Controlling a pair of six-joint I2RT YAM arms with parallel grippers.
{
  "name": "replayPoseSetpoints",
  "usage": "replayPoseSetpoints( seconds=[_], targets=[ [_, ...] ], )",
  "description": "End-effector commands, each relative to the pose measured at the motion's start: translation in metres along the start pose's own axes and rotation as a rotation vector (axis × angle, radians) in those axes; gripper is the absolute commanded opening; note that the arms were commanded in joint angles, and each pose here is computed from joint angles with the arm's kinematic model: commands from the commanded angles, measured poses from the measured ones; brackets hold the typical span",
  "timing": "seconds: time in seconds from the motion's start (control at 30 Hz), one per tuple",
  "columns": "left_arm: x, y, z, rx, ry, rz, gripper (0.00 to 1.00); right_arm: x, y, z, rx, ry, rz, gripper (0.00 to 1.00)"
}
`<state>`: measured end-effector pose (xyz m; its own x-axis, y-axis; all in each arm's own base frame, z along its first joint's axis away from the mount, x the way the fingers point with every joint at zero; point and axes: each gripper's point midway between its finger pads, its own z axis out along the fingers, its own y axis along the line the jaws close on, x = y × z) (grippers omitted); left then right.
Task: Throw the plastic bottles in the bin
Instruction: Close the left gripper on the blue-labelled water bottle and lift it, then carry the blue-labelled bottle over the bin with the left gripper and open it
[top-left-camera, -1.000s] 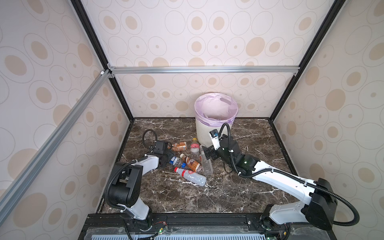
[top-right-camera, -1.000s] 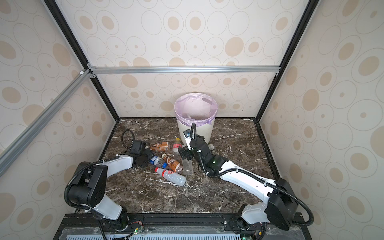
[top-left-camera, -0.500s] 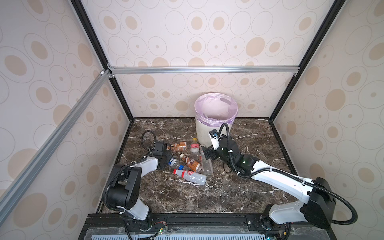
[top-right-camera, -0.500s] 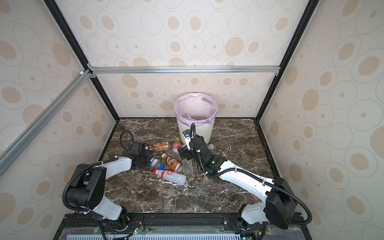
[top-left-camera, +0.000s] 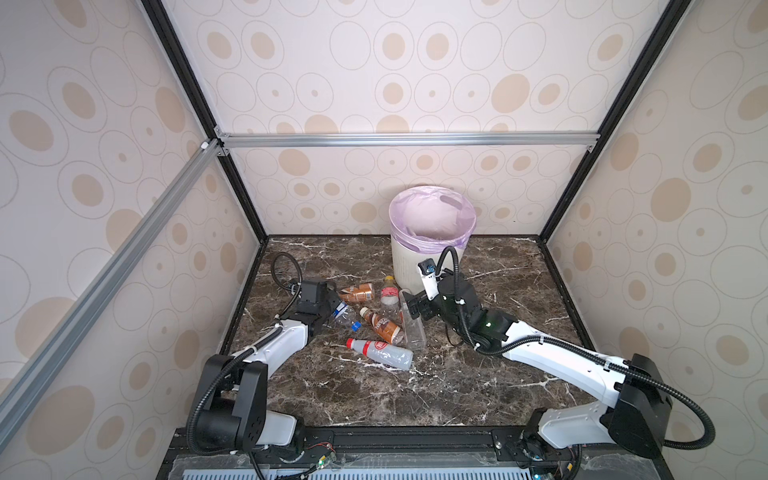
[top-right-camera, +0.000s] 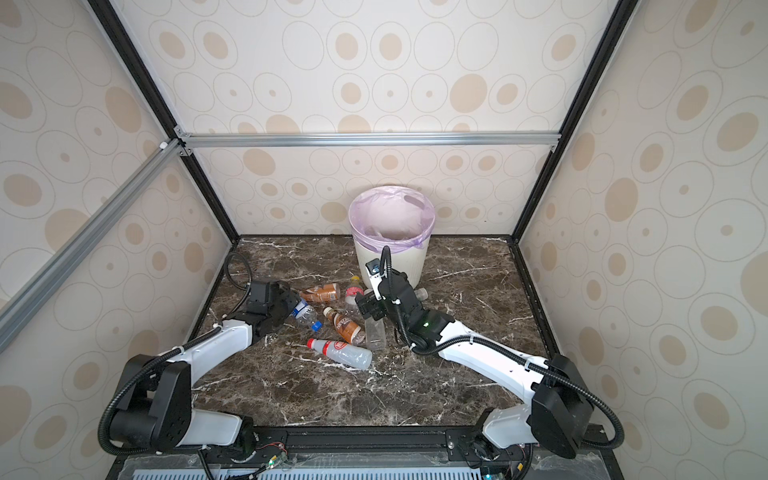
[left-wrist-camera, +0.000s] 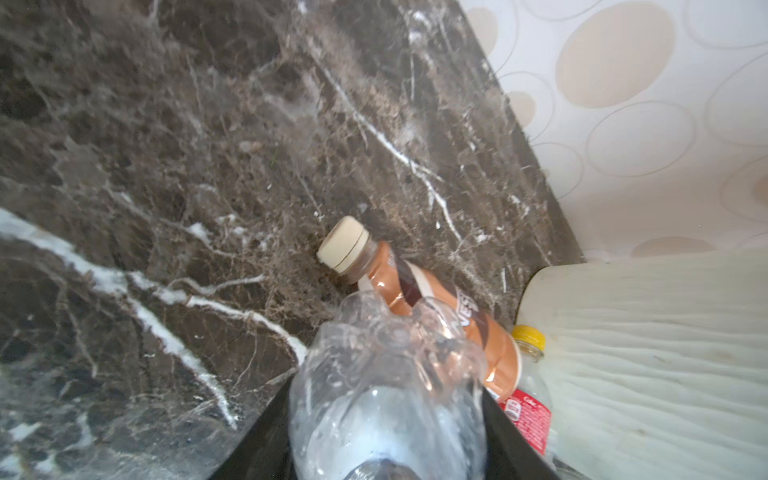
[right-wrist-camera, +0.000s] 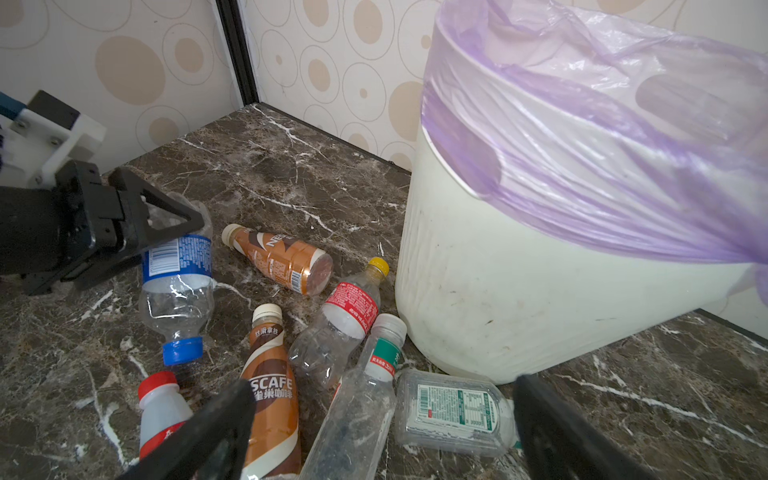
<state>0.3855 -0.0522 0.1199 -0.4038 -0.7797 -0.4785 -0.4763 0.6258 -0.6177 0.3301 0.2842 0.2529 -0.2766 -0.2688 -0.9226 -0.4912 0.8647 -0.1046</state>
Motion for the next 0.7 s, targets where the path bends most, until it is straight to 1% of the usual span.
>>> replayPoseSetpoints(
  seconds=[0.0, 0.13, 0.27, 0.37, 0.53, 0.67],
  targets=[
    [-0.040, -0.038, -0.021, 0.108, -0.136, 0.054, 0.54, -0.007, 0.000, -0.003, 0.006, -0.029, 0.025, 0.99],
    [-0.061, -0.068, -0.041, 0.220, -0.211, 0.065, 0.53, -0.016, -0.001, -0.005, 0.006, -0.048, 0.034, 0.99],
    [-0.067, -0.084, -0.045, 0.259, -0.216, 0.073, 0.52, -0.020, -0.001, -0.007, 0.003, -0.057, 0.048, 0.99],
    [-0.076, -0.102, -0.054, 0.323, -0.243, 0.088, 0.52, -0.023, -0.003, -0.011, 0.005, -0.066, 0.058, 0.99],
    [-0.102, -0.154, -0.085, 0.512, -0.333, 0.120, 0.50, -0.029, -0.009, -0.021, 0.016, -0.092, 0.064, 0.99],
    [-0.122, -0.198, -0.105, 0.606, -0.382, 0.152, 0.48, -0.040, -0.012, -0.028, 0.020, -0.106, 0.044, 0.99]
  ],
)
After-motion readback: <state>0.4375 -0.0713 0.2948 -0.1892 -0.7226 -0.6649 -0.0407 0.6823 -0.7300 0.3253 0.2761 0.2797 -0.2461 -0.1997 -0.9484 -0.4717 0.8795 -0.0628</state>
